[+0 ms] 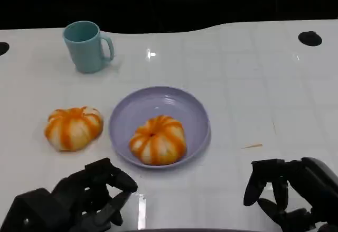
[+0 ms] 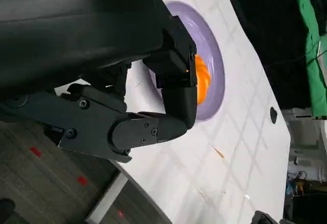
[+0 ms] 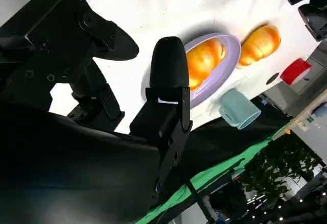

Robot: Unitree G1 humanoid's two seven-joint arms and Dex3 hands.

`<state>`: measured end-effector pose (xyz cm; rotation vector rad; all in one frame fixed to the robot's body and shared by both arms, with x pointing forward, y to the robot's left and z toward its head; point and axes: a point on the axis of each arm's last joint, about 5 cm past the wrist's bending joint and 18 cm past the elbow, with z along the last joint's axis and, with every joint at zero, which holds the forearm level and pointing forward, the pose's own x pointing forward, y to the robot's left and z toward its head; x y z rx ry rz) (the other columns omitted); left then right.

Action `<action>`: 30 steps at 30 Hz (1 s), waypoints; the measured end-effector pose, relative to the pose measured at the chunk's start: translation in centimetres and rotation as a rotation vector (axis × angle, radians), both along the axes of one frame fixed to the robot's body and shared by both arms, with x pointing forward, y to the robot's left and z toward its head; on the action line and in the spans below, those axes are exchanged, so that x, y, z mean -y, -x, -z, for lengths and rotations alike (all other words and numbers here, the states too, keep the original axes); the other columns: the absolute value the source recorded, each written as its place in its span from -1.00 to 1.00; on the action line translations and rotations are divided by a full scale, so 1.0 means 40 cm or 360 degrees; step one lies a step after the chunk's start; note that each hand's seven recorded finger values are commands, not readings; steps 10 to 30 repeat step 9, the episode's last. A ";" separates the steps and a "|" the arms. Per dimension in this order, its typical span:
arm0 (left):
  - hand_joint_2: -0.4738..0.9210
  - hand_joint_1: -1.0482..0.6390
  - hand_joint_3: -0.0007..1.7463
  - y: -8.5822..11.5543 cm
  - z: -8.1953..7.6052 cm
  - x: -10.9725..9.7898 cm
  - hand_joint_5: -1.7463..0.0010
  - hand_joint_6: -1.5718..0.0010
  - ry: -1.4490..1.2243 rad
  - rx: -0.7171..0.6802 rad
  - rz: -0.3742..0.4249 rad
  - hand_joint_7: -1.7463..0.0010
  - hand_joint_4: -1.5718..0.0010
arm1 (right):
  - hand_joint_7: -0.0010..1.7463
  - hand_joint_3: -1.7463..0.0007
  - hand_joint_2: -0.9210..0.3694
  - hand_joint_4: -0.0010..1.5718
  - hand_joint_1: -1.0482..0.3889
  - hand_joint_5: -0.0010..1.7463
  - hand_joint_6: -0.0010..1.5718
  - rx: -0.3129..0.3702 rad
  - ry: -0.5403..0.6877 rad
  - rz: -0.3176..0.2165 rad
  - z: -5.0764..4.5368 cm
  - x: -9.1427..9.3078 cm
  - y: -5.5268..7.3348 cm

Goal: Grasp the bread from the table and place it into the plate.

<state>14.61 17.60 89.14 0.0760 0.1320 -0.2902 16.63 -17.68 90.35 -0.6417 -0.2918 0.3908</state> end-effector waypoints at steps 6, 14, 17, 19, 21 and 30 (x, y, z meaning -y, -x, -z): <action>1.00 -0.22 -0.48 -0.002 -0.001 0.000 -1.00 0.26 0.0000 0.0004 0.0002 -0.53 0.21 | 0.41 -0.48 0.03 0.23 0.46 1.00 0.17 0.0002 -0.0003 0.0000 -0.001 -0.001 -0.002; 1.00 -0.22 -0.48 -0.003 -0.001 0.000 -1.00 0.26 0.0000 0.0005 0.0002 -0.53 0.21 | 0.41 -0.48 0.04 0.23 0.46 1.00 0.17 -0.0004 -0.0002 0.0002 -0.003 -0.002 -0.002; 1.00 -0.22 -0.48 -0.003 -0.001 0.000 -1.00 0.26 0.0000 0.0005 0.0002 -0.53 0.21 | 0.41 -0.48 0.04 0.23 0.46 1.00 0.17 -0.0004 -0.0002 0.0002 -0.003 -0.002 -0.002; 1.00 -0.22 -0.48 -0.003 -0.001 0.000 -1.00 0.26 0.0000 0.0005 0.0002 -0.53 0.21 | 0.41 -0.48 0.04 0.23 0.46 1.00 0.17 -0.0004 -0.0002 0.0002 -0.003 -0.002 -0.002; 1.00 -0.22 -0.48 -0.003 -0.001 0.000 -1.00 0.26 0.0000 0.0005 0.0002 -0.53 0.21 | 0.41 -0.48 0.04 0.23 0.46 1.00 0.17 -0.0004 -0.0002 0.0002 -0.003 -0.002 -0.002; 1.00 -0.22 -0.48 -0.003 -0.001 0.000 -1.00 0.26 0.0000 0.0005 0.0002 -0.53 0.21 | 0.41 -0.48 0.04 0.23 0.46 1.00 0.17 -0.0004 -0.0002 0.0002 -0.003 -0.002 -0.002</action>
